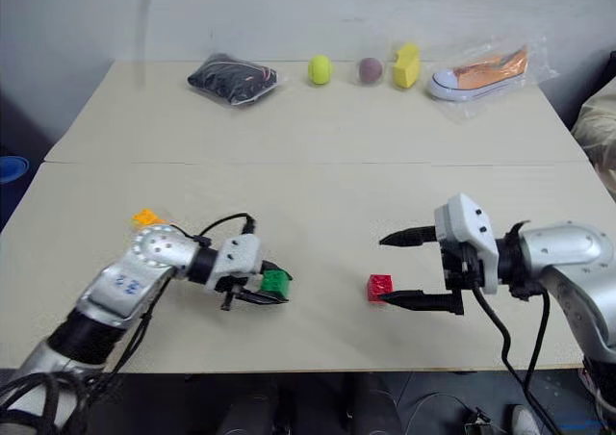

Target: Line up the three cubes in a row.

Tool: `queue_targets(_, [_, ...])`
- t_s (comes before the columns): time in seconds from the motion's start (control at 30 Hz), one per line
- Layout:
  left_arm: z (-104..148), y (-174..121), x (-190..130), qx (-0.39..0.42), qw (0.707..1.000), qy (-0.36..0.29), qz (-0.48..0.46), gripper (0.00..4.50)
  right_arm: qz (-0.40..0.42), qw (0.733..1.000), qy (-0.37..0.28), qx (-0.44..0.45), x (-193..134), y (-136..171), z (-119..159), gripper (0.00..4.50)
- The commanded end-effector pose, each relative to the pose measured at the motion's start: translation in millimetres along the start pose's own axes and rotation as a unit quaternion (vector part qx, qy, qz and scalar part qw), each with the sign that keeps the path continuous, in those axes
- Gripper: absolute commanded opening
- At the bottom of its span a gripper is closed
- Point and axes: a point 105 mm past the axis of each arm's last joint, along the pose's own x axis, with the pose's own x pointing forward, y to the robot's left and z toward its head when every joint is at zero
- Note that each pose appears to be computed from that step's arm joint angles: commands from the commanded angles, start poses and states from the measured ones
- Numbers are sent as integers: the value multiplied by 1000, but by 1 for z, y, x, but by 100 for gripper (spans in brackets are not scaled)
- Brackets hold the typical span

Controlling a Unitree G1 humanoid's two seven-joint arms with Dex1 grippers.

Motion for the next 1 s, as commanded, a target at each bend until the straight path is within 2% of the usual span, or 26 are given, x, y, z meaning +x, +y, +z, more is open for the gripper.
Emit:
queue_targets(0.03, [1, 9, 7, 14, 1000, 4, 9, 154, -11, 1000, -1, -24, -1, 6, 7, 450])
queue_targets(0.23, [2, 16, 23, 7, 1000, -3, 15, 154, -25, 1000, -8, -17, 0, 9, 6, 450])
queue_targets(0.4, [0, 15, 23, 7, 1000, 6, 16, 154, -28, 999, -12, -18, 1, 8, 7, 450])
queue_targets(0.47, [1, 16, 21, 4, 1000, 3, 19, 227, -29, 999, -12, -18, 2, 7, 6, 450])
queue_targets(0.6, [10, 18, 10, -20, 999, -16, 29, 340, -27, 999, -12, -21, 4, 5, 5, 450])
queue_targets(0.7, [15, 19, -15, -53, 997, -31, 57, 433, -21, 999, -15, -26, 6, 2, 7, 450])
queue_targets(0.73, [15, 17, -24, -64, 995, -35, 68, 446, -18, 999, -16, -28, 6, 1, 8, 450])
queue_targets(0.9, [-4, 2, -90, -139, 976, -27, 168, 446, -1, 999, -30, -41, 10, -6, 16, 450])
queue_targets(1.0, [-34, -16, -139, -209, 936, -11, 283, 446, 13, 998, -39, -50, 14, -10, 22, 450])
